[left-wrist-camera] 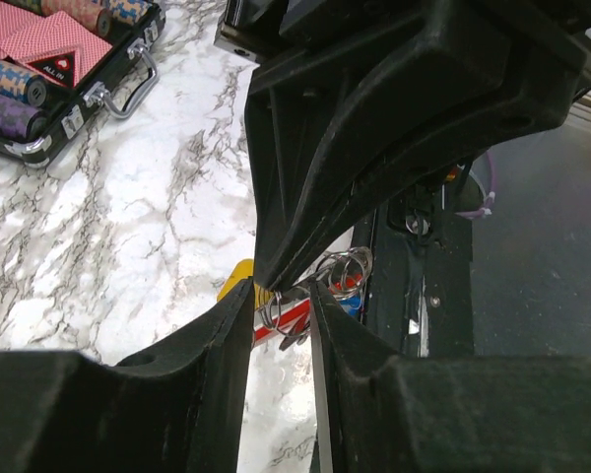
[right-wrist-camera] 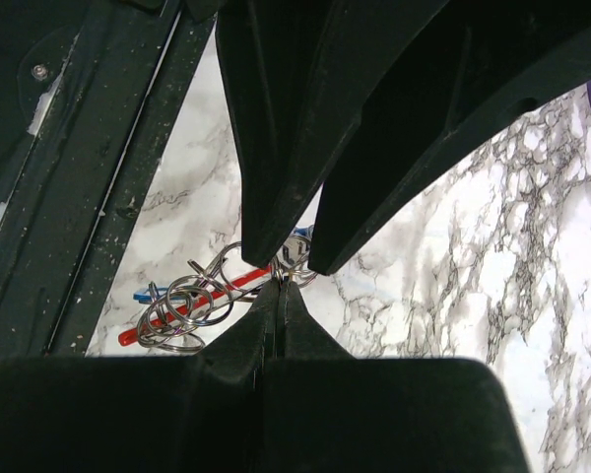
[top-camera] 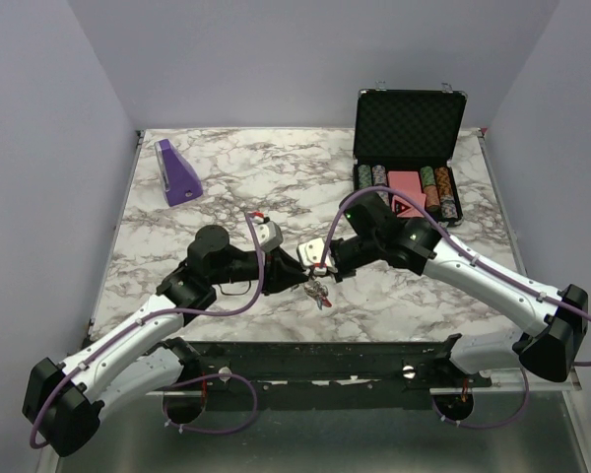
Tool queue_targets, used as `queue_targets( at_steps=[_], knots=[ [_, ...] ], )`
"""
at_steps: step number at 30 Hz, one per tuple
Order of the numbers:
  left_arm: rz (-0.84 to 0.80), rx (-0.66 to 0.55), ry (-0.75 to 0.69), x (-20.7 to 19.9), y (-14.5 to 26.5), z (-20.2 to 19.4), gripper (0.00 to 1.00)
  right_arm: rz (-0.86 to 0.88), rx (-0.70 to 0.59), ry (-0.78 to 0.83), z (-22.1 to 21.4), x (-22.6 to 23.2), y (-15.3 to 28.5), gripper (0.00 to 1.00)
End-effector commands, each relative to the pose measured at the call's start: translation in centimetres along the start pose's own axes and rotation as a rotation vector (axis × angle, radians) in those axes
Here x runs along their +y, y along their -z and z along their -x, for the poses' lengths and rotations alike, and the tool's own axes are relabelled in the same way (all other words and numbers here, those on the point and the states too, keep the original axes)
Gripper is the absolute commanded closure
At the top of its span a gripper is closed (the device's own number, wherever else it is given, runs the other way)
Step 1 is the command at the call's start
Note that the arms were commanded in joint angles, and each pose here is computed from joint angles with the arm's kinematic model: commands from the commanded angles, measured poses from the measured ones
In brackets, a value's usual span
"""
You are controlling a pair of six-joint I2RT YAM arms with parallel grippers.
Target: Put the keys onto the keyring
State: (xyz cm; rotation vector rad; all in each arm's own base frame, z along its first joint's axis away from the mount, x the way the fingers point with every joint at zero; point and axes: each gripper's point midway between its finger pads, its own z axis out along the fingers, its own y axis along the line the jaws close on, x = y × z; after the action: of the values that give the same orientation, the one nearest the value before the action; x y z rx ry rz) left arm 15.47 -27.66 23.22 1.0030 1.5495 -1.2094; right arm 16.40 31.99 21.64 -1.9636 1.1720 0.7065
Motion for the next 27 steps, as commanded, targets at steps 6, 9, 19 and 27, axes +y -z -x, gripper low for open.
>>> queue_targets(
  at_steps=[6, 9, 19, 27],
  knots=[
    [-0.026, 0.033, -0.009, -0.6, -0.4, 0.4, 0.66, -0.025, -0.011, 0.016, 1.0, -0.8, 0.2, 1.0],
    [-0.017, 0.051, -0.006, -0.4, -0.3, 0.0, 0.66, -0.022, -0.011, 0.012, 1.0, -0.7, 0.1, 1.0],
    [0.0, 0.075, -0.015, 0.0, -0.5, -0.2, 0.66, -0.024, -0.014, 0.006, 1.0, -0.7, 0.1, 1.0],
    [-0.007, 0.08, -0.019, 0.0, -0.8, -0.1, 0.74, -0.023, -0.02, 0.003, 1.1, -0.7, 0.1, 1.0]
  ],
)
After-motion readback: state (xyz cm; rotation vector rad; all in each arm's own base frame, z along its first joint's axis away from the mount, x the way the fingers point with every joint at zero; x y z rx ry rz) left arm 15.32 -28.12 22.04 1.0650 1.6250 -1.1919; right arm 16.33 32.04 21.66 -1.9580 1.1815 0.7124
